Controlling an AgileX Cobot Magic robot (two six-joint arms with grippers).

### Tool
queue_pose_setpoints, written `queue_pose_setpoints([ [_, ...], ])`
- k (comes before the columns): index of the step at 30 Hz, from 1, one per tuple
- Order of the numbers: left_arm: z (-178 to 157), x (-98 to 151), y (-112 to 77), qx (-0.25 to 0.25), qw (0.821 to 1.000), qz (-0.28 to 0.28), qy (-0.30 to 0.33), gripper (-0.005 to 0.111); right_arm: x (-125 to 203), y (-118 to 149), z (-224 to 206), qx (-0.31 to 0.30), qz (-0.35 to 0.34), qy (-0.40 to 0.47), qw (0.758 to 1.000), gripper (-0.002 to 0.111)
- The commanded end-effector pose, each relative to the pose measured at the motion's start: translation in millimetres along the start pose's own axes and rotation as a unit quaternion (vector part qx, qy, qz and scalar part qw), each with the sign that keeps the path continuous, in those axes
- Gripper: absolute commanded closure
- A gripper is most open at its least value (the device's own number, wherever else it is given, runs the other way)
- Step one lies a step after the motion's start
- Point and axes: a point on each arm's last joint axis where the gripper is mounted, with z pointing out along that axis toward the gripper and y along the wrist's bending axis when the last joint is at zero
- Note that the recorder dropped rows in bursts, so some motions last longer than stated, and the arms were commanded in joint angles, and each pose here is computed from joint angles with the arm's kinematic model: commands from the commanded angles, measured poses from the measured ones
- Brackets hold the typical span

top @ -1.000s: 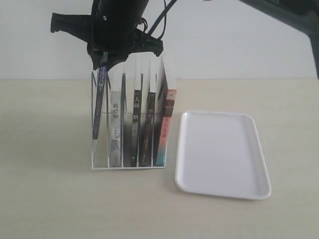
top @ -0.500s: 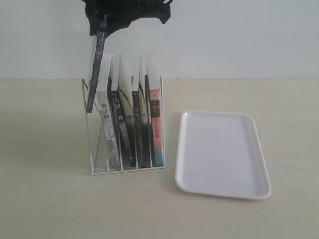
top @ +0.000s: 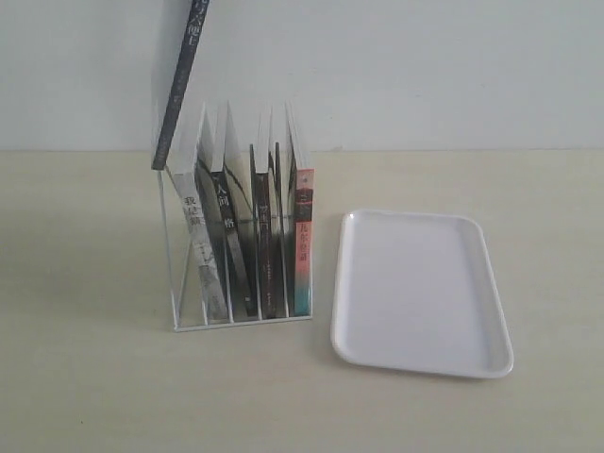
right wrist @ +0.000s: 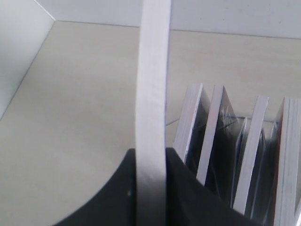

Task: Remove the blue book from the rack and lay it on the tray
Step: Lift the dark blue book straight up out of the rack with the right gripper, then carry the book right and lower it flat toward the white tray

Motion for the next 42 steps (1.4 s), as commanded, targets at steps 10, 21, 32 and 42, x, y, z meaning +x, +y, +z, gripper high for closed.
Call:
queue_pose_setpoints([
  [10,-0.6,-2.6,0.3,-0.002,1.0,0.0,-0.011,0.102,-18.3,1.4,-71.8,-0.002,-0.057,-0.099,0.993,0.108],
  [21,-0.6,-2.6,0.3,-0.002,1.0,0.0,-0.011,0.102,-17.3,-0.5,-107.1,0.002,-0.082,-0.113,0.99,0.108],
  [32,-0.6,-2.6,0.3,-0.002,1.0,0.0,-0.011,0.102,-1.9,-28.7,-257.1,0.071,-0.137,-0.233,0.96,0.108],
  [42,-0.6,-2.6,0.3,-0.002,1.0,0.0,-0.011,0.102,35.3,-62.8,-305.6,0.143,-0.15,-0.256,0.944,0.108],
])
